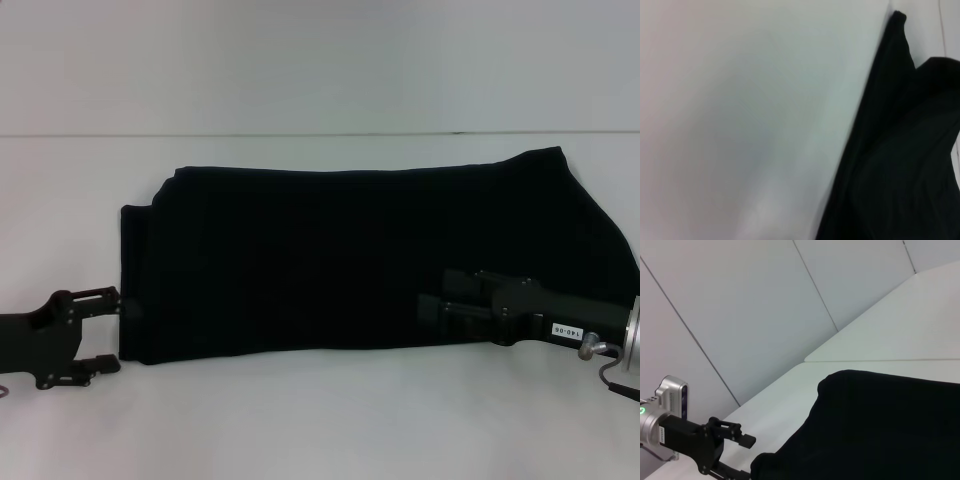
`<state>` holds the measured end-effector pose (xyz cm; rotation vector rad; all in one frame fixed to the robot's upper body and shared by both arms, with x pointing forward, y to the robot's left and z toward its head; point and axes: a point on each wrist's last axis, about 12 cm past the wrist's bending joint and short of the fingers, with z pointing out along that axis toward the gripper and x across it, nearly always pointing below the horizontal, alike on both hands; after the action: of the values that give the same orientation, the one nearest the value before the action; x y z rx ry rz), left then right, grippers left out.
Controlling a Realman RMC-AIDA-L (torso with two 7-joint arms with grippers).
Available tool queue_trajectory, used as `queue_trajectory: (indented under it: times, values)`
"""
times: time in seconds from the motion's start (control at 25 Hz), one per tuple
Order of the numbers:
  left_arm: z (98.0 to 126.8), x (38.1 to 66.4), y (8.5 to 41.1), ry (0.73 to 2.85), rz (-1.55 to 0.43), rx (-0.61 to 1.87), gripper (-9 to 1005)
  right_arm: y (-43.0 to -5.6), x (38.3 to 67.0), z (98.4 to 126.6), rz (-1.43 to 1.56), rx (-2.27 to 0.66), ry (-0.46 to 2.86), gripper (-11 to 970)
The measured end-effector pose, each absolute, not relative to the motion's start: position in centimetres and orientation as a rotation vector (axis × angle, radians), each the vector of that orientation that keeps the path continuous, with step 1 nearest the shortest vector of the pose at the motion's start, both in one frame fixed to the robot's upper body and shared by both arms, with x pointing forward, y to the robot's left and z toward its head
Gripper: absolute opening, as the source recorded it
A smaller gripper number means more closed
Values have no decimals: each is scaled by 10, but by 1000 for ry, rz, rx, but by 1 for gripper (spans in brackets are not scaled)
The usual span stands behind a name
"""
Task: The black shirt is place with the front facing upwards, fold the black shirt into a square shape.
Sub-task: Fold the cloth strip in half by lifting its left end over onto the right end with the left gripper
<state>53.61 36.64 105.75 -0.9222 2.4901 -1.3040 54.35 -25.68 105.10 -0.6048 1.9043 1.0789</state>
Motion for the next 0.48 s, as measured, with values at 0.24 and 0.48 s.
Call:
queue_trajectory:
  times: [0.24,0.48]
  values:
    - [1056,536,366,2481,-1297,-941,792,-257,543,1051,1079,-605,1904,837]
    - [1055,537,365,2478,-1293,-945,779,-256,543,1051,1081,-606,1905,837]
